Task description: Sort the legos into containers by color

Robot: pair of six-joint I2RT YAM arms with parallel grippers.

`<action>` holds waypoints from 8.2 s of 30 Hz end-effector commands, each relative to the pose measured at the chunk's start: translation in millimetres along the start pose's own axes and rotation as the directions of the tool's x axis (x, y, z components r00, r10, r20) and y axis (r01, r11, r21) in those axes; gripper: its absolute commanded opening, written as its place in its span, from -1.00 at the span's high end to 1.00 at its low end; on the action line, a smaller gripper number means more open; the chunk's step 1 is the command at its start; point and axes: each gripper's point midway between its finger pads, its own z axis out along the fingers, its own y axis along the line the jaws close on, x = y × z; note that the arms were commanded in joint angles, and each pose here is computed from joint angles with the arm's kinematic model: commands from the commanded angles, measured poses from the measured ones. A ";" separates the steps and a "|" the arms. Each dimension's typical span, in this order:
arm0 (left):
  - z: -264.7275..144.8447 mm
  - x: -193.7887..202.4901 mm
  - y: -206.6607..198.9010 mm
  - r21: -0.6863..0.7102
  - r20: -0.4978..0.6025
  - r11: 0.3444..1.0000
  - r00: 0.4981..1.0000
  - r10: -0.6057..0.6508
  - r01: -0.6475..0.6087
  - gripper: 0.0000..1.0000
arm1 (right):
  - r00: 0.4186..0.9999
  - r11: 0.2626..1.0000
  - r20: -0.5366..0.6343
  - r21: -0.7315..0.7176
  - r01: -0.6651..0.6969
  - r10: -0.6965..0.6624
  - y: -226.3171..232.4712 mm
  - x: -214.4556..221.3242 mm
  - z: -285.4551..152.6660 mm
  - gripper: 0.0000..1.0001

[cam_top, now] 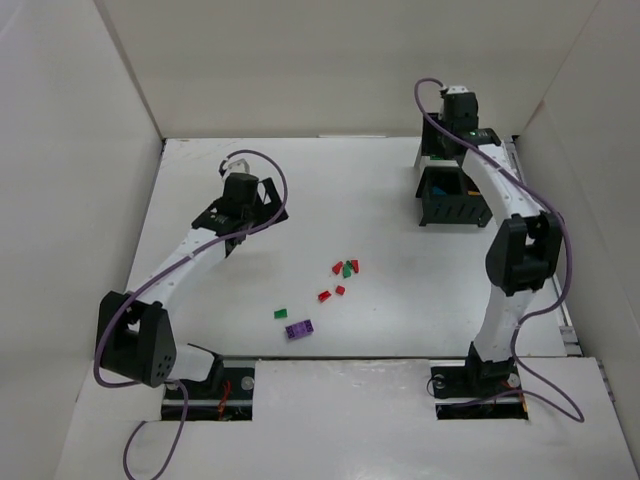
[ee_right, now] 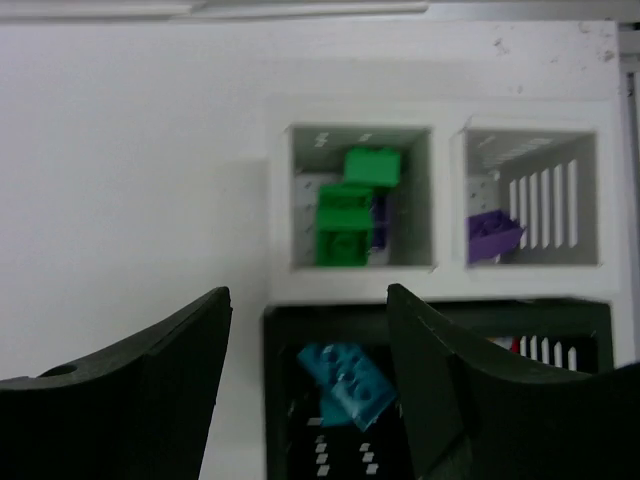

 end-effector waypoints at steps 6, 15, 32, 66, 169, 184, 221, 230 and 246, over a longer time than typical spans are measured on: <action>-23.9 11.3 -10.4 0.081 0.013 0.996 0.999 -0.036 0.035 -1.00 | 0.978 0.926 -0.048 -0.332 0.177 -0.204 160.5 98.4 -104.0 -0.32; -39.4 46.7 1.3 0.095 -0.039 0.993 0.997 -0.066 0.069 -1.00 | 0.888 0.745 -0.095 -0.588 0.314 -0.449 249.4 236.3 -183.5 -0.22; -54.8 56.3 13.3 0.087 -0.026 0.993 0.996 -0.081 0.083 -1.00 | 0.811 0.718 -0.172 -0.589 0.370 -0.560 257.0 315.0 -168.5 -0.17; -46.4 48.6 6.5 0.082 -0.011 0.995 0.998 -0.058 0.059 -1.00 | 0.949 0.906 -0.099 -0.341 0.250 -0.300 176.5 165.3 -156.4 0.69; 49.1 -173.7 60.4 -0.079 0.333 0.996 0.943 -0.010 0.039 -1.00 | 0.970 0.966 0.135 0.135 -0.218 0.200 -106.9 -36.0 -10.8 0.40; -1.2 -186.7 48.4 -0.024 0.366 0.996 0.928 -0.071 0.086 -1.00 | 0.971 0.979 0.159 0.066 -0.192 0.180 -96.4 -36.8 -31.8 -0.18; -93.7 -4.1 78.6 -0.008 0.196 0.954 0.936 -0.292 0.300 -1.00 | 0.959 0.824 -0.024 -0.519 0.228 -0.281 195.1 189.1 -166.6 -0.20; -103.8 -7.6 75.5 0.030 0.224 0.957 0.932 -0.286 0.287 -1.00 | 0.982 0.824 0.008 -0.543 0.164 -0.190 190.8 168.9 -171.6 -0.99; -103.8 -23.6 70.2 0.044 0.259 0.962 0.927 -0.272 0.270 -1.00 | 0.989 0.782 0.128 -0.607 0.141 -0.079 183.4 116.4 -194.1 -0.99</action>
